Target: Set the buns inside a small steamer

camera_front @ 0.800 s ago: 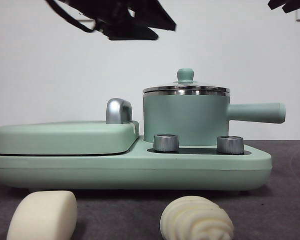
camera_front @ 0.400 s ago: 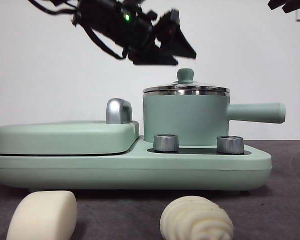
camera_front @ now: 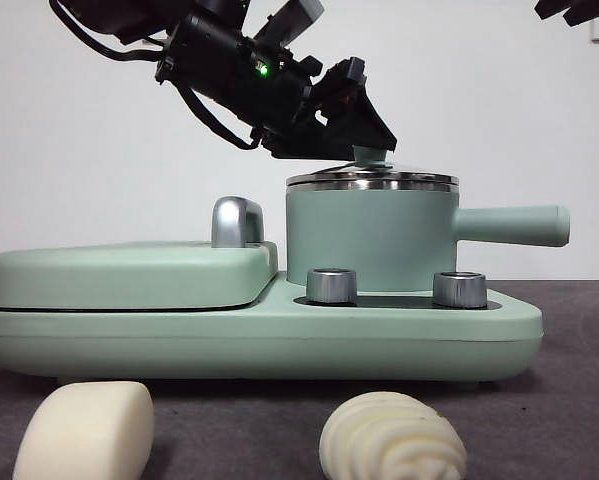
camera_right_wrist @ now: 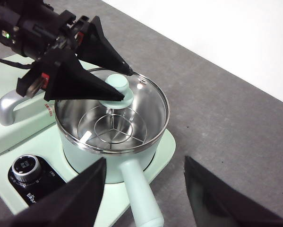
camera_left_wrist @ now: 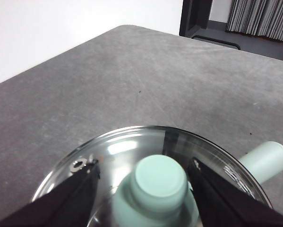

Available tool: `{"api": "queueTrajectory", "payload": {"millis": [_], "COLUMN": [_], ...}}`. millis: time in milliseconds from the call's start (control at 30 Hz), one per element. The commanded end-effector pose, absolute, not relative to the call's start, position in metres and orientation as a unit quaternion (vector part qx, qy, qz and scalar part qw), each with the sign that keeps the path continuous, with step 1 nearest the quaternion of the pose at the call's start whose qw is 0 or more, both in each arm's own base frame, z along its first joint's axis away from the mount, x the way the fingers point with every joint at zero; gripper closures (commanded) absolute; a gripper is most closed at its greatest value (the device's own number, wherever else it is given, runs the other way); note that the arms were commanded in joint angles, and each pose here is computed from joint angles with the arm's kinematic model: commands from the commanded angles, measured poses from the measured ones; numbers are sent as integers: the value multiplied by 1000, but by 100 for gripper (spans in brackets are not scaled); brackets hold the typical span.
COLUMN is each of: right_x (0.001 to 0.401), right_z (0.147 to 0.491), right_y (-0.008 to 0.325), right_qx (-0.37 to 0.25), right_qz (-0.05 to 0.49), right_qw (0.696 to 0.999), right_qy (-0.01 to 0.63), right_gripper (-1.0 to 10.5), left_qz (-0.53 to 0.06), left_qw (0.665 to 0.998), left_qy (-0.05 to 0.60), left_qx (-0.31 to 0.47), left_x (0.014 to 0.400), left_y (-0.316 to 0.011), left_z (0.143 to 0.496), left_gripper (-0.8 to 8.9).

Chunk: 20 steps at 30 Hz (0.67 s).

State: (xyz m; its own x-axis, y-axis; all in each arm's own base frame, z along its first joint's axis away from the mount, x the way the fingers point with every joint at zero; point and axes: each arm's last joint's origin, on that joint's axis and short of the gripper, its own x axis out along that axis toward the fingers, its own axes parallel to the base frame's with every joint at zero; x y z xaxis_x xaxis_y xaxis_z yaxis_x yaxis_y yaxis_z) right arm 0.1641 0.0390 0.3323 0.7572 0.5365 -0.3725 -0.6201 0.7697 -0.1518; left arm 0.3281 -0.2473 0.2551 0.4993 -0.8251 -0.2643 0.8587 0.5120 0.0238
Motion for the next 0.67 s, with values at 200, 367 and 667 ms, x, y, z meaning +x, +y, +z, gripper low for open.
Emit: {"api": "queueTrajectory", "payload": {"millis": [200, 367, 667], "right_x": [164, 164, 164], "right_z": [339, 339, 338], "right_y": [40, 40, 40], "right_qx": [-135, -135, -134], "right_qz": [312, 312, 313], "right_qw": [929, 929, 929], "right_qy": [145, 145, 145], "right_gripper": [682, 682, 682], "left_qz": [-495, -496, -496], "left_qw": [859, 857, 857], "left_qy": [108, 111, 111], "left_qx": [81, 82, 82], "left_x": [331, 331, 331], "left_y": [-257, -258, -258], "left_z": [249, 247, 247], "left_gripper": [510, 511, 799]}}
